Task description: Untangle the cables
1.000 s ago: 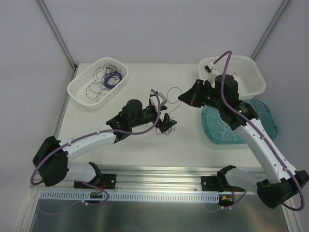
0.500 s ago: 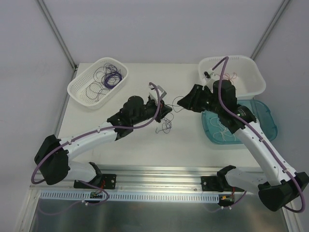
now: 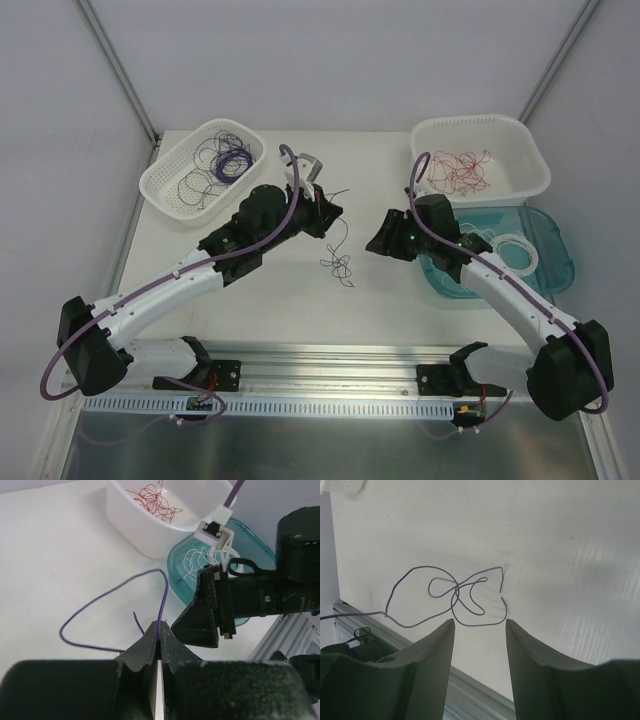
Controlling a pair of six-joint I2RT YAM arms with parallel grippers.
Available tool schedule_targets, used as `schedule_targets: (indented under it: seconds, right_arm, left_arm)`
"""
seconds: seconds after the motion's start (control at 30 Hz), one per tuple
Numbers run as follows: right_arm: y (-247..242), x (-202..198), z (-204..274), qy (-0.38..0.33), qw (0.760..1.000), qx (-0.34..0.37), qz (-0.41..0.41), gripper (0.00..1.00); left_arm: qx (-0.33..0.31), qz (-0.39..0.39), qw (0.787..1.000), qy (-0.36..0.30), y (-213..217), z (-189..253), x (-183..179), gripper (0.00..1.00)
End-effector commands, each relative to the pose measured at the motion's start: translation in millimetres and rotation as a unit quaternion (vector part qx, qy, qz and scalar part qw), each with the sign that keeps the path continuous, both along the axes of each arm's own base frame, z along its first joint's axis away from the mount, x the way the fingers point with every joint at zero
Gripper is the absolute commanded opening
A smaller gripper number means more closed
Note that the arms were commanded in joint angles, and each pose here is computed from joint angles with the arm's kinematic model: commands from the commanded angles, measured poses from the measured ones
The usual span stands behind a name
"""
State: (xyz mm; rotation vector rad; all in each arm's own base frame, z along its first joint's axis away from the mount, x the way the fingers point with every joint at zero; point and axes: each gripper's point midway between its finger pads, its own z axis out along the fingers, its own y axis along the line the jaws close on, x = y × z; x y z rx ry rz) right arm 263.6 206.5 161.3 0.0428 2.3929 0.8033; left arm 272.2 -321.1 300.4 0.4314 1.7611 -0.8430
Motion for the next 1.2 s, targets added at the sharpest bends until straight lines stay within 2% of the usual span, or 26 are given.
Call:
schedule_targets:
  seconds: [0.0, 0.27, 0.5, 0.97, 1.03, 1.17]
  right_arm:
    - [23.4, 15.3, 0.1, -0.031, 0.998, 0.043, 0.031, 0.51]
    - [50.7, 0.1, -37.6, 0.0, 0.993, 0.049, 0.107, 0.57]
    - [67.3, -7.5, -53.6, -0.013, 0.986, 0.062, 0.156, 0.61]
    - [105.3, 3.6, -44.6, -0.054, 0.976, 0.07, 0.201, 0.63]
    - [110.0, 4.1, -46.1, -0.052, 0.975, 0.07, 0.204, 0.58]
    - [110.5, 2.8, -53.5, -0.046, 0.976, 0.065, 0.203, 0.35]
  left_arm:
    - [-0.033, 0.028, 0.999, 0.001, 7.1, 30.6, 2.0, 0.0]
    - [-0.037, 0.042, 0.998, 0.0, 10.4, 41.3, 5.2, 0.0]
    - [-0.047, 0.049, 0.998, -0.006, 12.6, 53.3, 5.8, 0.0]
    - [-0.06, 0.071, 0.996, -0.011, 18.7, 69.7, 10.2, 0.0]
    - [-0.062, 0.07, 0.996, -0.011, 18.5, 71.9, 9.5, 0.0]
    - [-0.053, 0.082, 0.995, -0.023, 24.5, 77.0, 12.1, 0.0]
